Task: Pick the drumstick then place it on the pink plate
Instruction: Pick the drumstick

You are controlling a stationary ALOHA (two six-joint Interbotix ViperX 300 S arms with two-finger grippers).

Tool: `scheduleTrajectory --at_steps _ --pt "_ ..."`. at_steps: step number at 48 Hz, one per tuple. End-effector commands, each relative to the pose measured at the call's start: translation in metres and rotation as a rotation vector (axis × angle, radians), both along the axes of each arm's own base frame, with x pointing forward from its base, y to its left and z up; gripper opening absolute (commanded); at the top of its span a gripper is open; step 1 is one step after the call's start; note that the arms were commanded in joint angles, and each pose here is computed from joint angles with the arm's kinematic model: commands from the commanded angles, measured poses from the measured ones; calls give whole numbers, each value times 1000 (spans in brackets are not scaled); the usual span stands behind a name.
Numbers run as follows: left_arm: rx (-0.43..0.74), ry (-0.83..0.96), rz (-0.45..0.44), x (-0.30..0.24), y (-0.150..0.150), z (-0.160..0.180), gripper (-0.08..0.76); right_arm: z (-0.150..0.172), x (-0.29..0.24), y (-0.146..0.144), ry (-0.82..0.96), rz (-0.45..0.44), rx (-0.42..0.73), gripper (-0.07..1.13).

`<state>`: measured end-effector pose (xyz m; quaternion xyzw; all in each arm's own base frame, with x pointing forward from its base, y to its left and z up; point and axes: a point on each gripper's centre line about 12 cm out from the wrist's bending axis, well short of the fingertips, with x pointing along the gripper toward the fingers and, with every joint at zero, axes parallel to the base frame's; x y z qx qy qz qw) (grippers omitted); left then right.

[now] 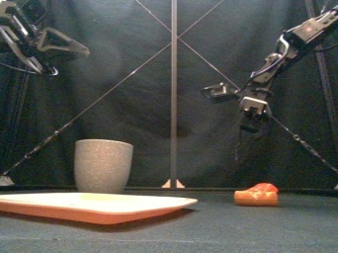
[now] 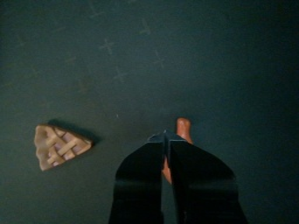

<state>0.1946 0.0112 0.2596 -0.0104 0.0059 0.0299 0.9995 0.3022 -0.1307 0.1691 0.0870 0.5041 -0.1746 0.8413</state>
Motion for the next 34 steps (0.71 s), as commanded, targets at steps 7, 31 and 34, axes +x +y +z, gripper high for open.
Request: scheduleTrajectory --at_steps 7,31,34 --pt "-6 -3 3 1 1 1 -15 4 20 -18 2 -59 44 741" --pt "-25 8 8 0 1 -4 -15 -35 14 -24 156 -82 108 876" --pt "-25 8 8 0 1 -4 -15 -37 12 -27 161 -93 112 875"
